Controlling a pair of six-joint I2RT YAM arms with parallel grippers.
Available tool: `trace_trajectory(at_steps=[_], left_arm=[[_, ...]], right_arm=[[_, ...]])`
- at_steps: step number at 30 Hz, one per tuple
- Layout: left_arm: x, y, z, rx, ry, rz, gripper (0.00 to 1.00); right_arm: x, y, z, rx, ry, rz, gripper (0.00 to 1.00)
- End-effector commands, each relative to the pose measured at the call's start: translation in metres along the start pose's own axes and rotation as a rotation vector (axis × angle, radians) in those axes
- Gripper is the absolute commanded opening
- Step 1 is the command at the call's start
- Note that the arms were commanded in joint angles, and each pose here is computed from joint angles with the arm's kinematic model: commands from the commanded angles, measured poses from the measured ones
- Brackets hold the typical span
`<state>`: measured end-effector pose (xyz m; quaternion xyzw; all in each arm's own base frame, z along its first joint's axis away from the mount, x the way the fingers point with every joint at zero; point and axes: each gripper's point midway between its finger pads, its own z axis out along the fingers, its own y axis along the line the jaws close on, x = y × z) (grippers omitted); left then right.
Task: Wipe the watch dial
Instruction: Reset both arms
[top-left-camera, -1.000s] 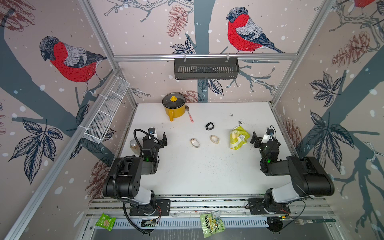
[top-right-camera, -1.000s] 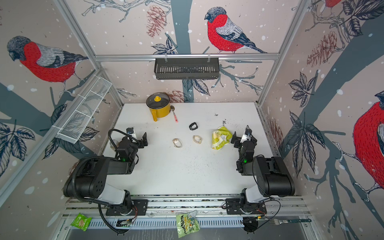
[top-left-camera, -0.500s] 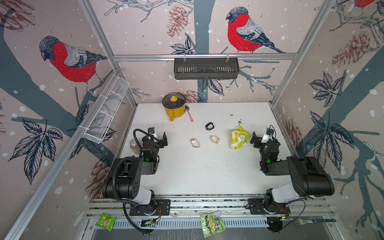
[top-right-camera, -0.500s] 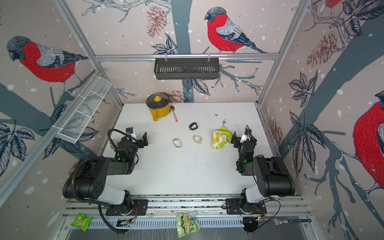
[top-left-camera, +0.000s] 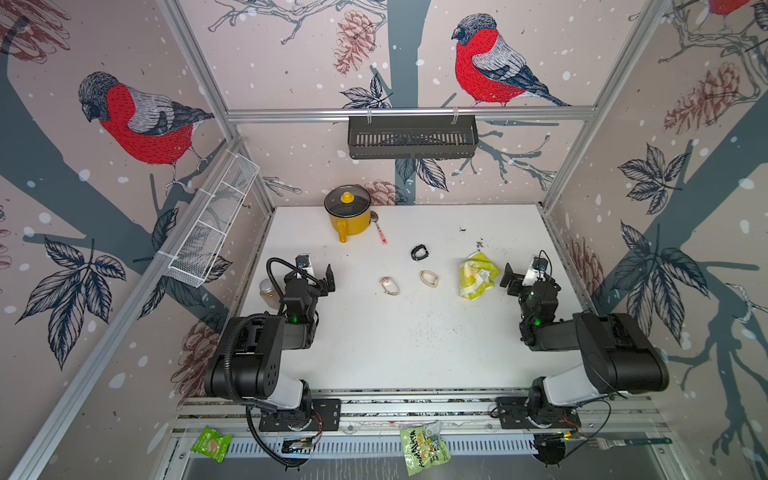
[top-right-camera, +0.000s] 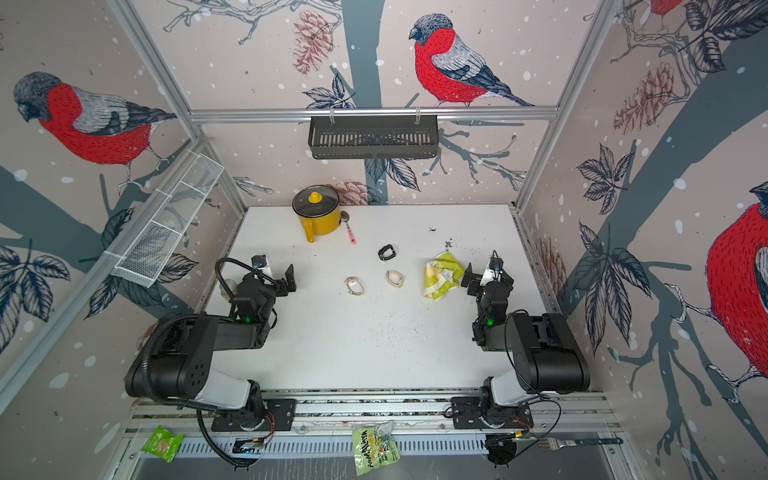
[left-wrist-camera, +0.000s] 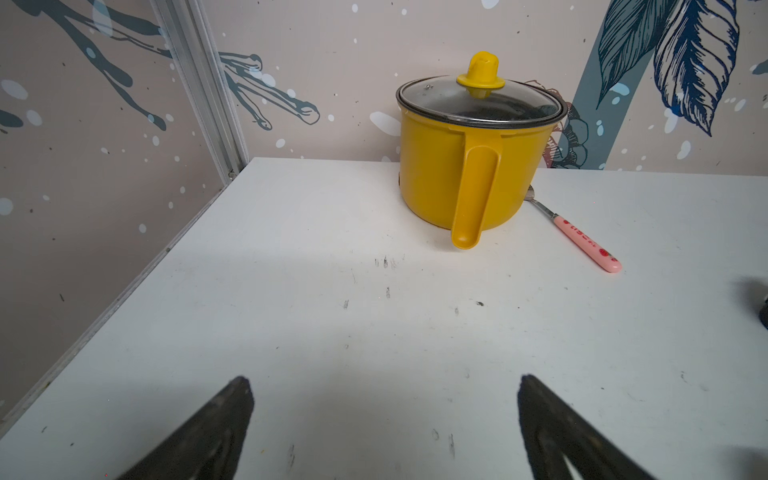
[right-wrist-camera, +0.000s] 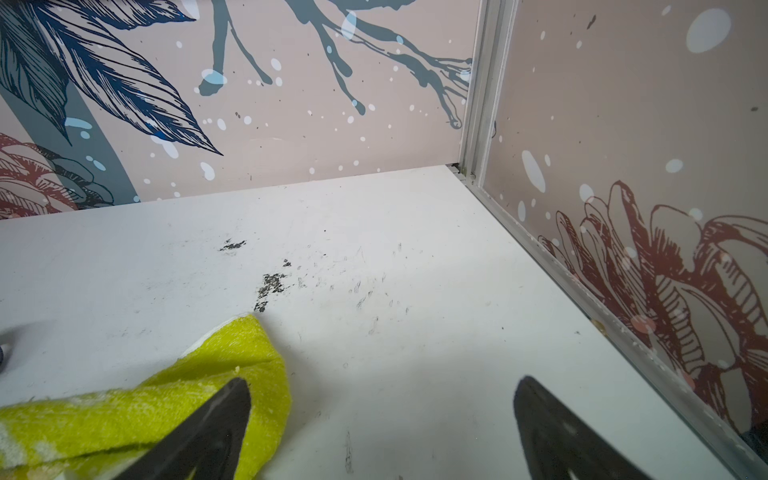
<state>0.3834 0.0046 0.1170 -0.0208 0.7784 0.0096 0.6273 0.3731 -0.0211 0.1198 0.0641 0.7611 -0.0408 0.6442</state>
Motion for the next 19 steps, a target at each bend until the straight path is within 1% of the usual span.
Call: trace_trajectory(at_steps=[1,19], left_arm=[[-0.0035,-0.0010,0.0001,0.010,-0.010,-0.002,0.99],[-0.0034,-0.0022,0.0006,0.015,-0.007,-0.001,0.98]], right_arm=[[-0.0047,-0.0013,-0.0005,0.009,-0.018,-0.008,0.99],[-0.0040,-0.0014,0.0007,0.009,-0.013,-0.009,0.99]])
